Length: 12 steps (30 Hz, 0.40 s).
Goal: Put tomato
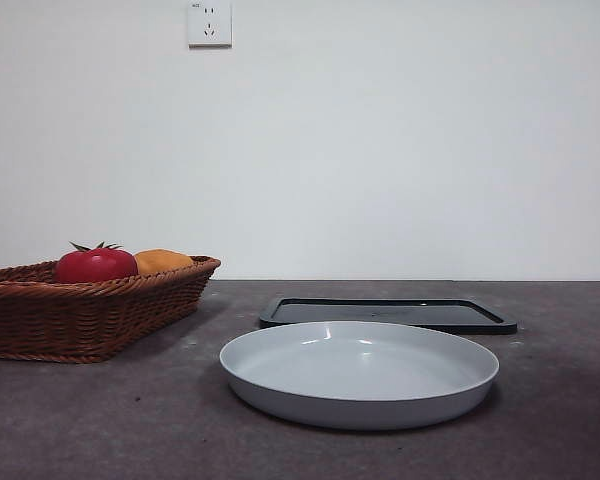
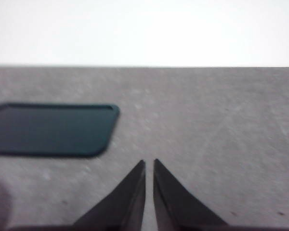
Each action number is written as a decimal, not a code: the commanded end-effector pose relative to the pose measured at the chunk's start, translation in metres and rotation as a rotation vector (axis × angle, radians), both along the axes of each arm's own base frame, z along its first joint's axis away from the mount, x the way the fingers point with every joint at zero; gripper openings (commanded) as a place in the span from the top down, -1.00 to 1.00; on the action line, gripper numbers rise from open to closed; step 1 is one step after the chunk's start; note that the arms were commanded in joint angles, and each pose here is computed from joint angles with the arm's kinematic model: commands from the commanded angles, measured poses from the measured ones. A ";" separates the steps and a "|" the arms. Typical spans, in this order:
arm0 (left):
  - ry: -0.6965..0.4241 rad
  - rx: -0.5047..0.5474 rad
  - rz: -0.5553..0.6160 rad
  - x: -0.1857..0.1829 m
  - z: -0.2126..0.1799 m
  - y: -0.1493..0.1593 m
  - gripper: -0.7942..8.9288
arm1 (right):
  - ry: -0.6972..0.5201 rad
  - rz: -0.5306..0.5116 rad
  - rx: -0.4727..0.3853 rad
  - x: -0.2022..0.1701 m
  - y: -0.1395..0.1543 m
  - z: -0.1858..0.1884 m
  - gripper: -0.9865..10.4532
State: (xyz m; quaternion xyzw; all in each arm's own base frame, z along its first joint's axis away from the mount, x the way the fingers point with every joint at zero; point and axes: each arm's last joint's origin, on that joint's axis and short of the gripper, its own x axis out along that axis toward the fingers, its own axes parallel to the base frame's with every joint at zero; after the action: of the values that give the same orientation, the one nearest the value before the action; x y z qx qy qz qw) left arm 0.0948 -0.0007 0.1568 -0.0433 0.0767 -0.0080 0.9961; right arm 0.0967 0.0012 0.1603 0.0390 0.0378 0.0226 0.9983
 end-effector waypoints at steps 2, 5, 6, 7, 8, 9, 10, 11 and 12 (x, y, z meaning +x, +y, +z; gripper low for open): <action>-0.046 -0.036 0.007 -0.002 0.014 0.000 0.82 | -0.002 0.004 0.175 0.000 0.000 0.002 0.80; -0.103 -0.100 0.012 -0.007 0.036 0.000 0.82 | 0.000 0.053 0.279 -0.002 0.002 0.008 0.81; -0.116 -0.123 0.013 -0.009 0.043 0.000 0.82 | 0.000 0.068 0.307 -0.002 0.003 0.011 0.81; -0.125 -0.144 0.015 -0.011 0.052 0.000 0.82 | 0.000 0.080 0.332 -0.004 0.003 0.016 0.81; -0.128 -0.153 0.015 -0.013 0.061 0.000 0.82 | 0.001 0.084 0.353 -0.005 0.003 0.021 0.81; -0.127 -0.152 0.015 -0.014 0.067 0.000 0.82 | 0.001 0.083 0.370 -0.007 0.003 0.026 0.81; -0.122 -0.151 0.016 -0.016 0.075 0.000 0.82 | 0.003 0.082 0.384 -0.008 0.003 0.032 0.81; -0.111 -0.149 0.016 -0.017 0.084 0.000 0.82 | 0.006 0.081 0.405 -0.010 0.003 0.038 0.81; -0.102 -0.145 0.016 -0.017 0.090 0.000 0.82 | 0.010 0.084 0.418 -0.010 0.003 0.042 0.81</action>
State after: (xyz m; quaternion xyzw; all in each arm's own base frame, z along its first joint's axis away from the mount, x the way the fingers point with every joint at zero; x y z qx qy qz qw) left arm 0.0788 -0.0007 0.2389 -0.1096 0.0277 -0.0083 0.9936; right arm 0.0871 0.0043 0.1983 0.2123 0.0385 0.0704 0.9739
